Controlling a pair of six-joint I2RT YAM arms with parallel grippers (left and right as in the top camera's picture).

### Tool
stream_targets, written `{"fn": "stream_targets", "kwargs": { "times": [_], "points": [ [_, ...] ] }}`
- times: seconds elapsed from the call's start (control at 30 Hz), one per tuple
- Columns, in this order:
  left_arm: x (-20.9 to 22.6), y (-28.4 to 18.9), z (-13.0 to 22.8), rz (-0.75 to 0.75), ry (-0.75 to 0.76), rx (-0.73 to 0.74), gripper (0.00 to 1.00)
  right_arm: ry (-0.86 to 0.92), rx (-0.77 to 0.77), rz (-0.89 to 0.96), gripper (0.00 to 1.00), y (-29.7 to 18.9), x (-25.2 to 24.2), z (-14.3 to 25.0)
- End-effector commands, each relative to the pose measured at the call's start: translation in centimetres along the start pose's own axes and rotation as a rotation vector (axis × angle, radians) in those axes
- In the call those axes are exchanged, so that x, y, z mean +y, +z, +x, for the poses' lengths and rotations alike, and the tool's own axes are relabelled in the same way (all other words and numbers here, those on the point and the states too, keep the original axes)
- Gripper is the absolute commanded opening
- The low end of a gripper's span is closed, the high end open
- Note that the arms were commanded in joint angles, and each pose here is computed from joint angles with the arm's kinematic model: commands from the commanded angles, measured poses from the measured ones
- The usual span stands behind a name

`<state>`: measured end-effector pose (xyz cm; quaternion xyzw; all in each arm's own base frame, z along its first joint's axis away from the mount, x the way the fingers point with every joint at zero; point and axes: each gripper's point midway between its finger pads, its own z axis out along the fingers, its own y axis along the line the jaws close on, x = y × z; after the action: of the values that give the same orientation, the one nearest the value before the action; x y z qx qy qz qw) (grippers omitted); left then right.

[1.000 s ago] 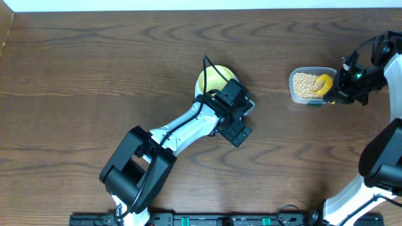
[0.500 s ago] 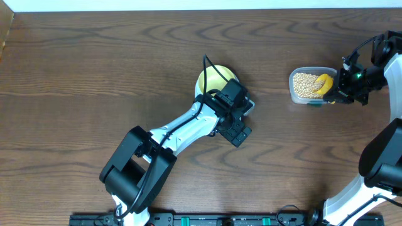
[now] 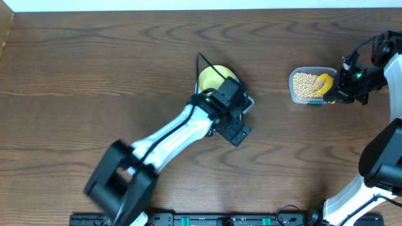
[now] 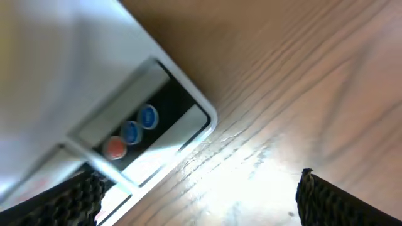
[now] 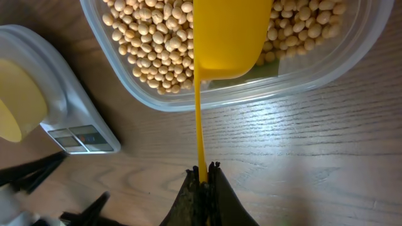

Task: Scoop item into bowl and weigh 50g on scale
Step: 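Pull the left gripper back and down from the scale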

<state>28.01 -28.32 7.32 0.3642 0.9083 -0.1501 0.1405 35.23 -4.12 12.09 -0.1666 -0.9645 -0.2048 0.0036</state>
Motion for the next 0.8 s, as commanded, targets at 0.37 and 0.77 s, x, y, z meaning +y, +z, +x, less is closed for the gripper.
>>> {"fn": "stream_targets", "kwargs": {
  "times": [0.37, 0.77],
  "points": [
    [0.6, -9.3, 2.6, -0.136, -0.054, -0.034, 1.00, -0.003, -0.022, -0.003, 0.01, -0.2, 0.3, -0.8],
    [3.7, -11.0, 3.9, -0.318, -0.189, -0.025, 1.00, -0.006, -0.028, -0.003, 0.01, -0.2, 0.3, -0.9]
  ]
}}
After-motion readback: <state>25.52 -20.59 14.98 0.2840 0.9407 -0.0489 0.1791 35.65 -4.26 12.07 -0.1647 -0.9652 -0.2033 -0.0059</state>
